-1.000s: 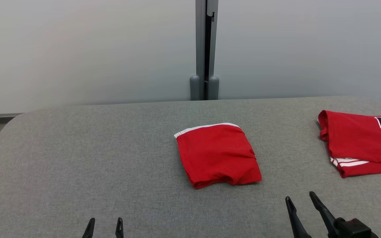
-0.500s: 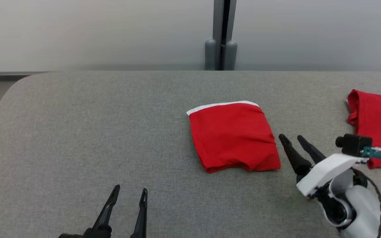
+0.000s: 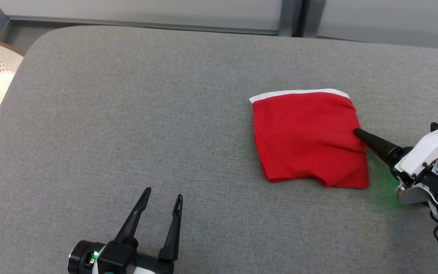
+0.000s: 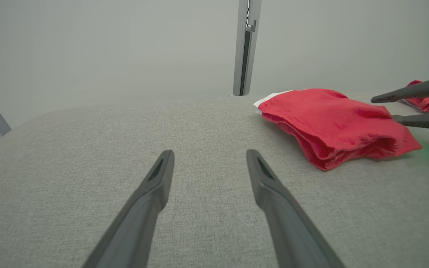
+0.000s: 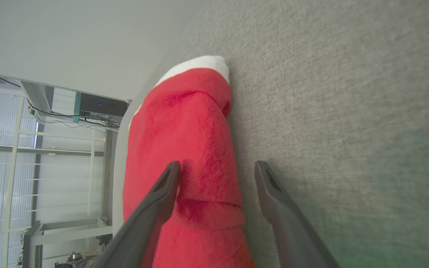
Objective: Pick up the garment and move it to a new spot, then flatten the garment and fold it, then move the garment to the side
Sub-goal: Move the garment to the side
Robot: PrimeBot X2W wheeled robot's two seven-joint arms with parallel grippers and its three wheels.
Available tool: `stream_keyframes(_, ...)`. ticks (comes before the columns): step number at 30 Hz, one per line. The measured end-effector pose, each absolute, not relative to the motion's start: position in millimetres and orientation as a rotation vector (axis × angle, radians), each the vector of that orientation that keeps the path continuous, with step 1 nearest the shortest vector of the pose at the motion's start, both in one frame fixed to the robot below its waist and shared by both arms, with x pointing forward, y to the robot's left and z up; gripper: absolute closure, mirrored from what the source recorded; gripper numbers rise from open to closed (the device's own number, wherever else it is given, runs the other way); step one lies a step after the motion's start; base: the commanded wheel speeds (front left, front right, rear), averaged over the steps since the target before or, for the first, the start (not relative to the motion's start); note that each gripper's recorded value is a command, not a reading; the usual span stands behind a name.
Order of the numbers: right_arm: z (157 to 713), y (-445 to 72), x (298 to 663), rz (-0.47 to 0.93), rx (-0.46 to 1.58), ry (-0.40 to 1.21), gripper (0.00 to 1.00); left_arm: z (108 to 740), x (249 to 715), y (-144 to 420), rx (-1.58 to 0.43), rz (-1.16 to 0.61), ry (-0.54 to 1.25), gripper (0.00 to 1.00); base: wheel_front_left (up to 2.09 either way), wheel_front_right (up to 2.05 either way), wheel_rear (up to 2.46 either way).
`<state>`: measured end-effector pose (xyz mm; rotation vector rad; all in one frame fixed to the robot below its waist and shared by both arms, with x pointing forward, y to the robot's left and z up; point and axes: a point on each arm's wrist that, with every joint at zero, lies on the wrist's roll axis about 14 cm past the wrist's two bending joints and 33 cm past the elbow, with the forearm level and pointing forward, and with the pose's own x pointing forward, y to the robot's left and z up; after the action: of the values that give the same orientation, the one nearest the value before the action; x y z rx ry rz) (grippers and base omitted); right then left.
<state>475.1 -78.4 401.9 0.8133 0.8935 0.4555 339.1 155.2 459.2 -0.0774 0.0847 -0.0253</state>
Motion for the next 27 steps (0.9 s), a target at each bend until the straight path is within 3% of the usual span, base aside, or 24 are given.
stream_keyframes(3, 390, -70, 473, 0.47, 0.809, 0.949, 0.0, 457, 342, 158, -0.073, -0.016, 0.093, 0.0, 0.0, 0.0, 0.0)
stream_keyframes(4, 389, -68, 473, 0.477, 0.812, 0.956, 0.31, 456, 341, 159, -0.073, -0.015, 0.096, 0.0, 0.0, 0.0, 0.0)
stream_keyframes(5, 391, -66, 475, 0.484, 0.814, 0.953, 0.7, 456, 342, 159, -0.072, -0.014, 0.097, 0.0, 0.0, 0.0, 0.0)
stream_keyframes(6, 393, -62, 475, 0.499, 0.81, 0.952, 1.0, 456, 343, 158, -0.072, -0.016, 0.095, 0.0, 0.0, 0.0, 0.0)
stream_keyframes(10, 407, -63, 471, 0.538, 0.787, 0.919, 1.0, 460, 346, 157, -0.068, -0.022, 0.08, 0.0, 0.0, 0.0, 0.0)
stream_keyframes(15, 428, -110, 476, 0.493, 0.655, 0.814, 1.0, 464, 351, 147, -0.071, -0.061, 0.064, 0.0, 0.0, 0.0, 0.0)
stream_keyframes(27, 469, -259, 482, 0.219, 0.381, 0.614, 1.0, 458, 380, 98, -0.079, -0.246, 0.059, 0.0, 0.0, 0.0, 0.0)
